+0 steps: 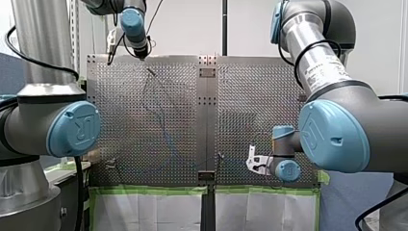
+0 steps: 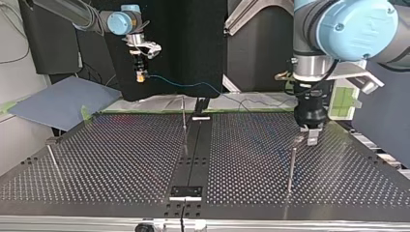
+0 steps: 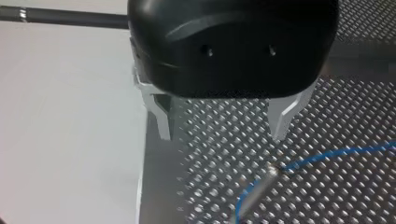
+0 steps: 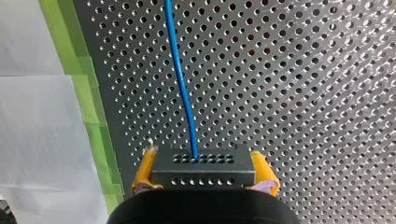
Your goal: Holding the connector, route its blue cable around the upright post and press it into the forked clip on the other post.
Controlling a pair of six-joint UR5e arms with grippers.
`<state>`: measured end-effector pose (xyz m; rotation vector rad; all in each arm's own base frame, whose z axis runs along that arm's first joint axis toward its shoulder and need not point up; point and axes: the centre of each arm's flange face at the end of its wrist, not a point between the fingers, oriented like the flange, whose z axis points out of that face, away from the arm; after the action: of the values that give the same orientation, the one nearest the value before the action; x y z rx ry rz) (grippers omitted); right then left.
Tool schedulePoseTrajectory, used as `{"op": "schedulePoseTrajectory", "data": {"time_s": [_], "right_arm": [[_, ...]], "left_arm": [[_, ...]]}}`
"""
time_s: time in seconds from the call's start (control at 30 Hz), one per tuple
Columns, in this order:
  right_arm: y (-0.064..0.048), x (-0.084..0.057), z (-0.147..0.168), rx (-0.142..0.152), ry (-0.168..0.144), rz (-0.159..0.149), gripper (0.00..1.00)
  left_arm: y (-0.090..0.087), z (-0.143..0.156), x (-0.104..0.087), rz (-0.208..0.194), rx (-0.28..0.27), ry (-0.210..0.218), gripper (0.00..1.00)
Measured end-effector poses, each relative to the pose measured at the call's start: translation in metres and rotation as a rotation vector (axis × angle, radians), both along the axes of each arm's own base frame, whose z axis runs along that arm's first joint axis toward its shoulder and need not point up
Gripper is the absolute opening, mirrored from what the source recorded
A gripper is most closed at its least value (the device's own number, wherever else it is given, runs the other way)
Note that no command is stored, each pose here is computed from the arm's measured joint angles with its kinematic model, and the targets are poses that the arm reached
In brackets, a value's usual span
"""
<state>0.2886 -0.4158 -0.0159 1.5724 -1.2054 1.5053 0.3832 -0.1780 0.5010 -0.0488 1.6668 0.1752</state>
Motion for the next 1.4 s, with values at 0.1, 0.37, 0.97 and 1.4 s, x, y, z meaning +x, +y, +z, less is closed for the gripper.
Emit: {"op": "schedulePoseTrajectory", "data": {"time_s": [0.1, 0.37, 0.97, 1.4], "right_arm": [[-0.001, 0.000, 0.000, -0.004, -0.003, -0.001, 0.00], [0.001, 0.001, 0.000, 0.005, -0.011, 0.002, 0.00], [0.001, 0.004, 0.000, 0.007, -0.037, 0.018, 0.00], [0.001, 0.005, 0.001, 0.005, -0.038, 0.020, 0.00]], "left_arm": [[-0.002, -0.018, 0.005, 0.007, 0.030, 0.021, 1.00], [-0.012, -0.068, 0.022, -0.021, 0.113, 0.082, 1.00], [-0.057, -0.079, 0.016, -0.182, 0.243, -0.018, 1.00], [-0.065, -0.092, 0.016, -0.141, 0.350, -0.072, 1.00]]}}
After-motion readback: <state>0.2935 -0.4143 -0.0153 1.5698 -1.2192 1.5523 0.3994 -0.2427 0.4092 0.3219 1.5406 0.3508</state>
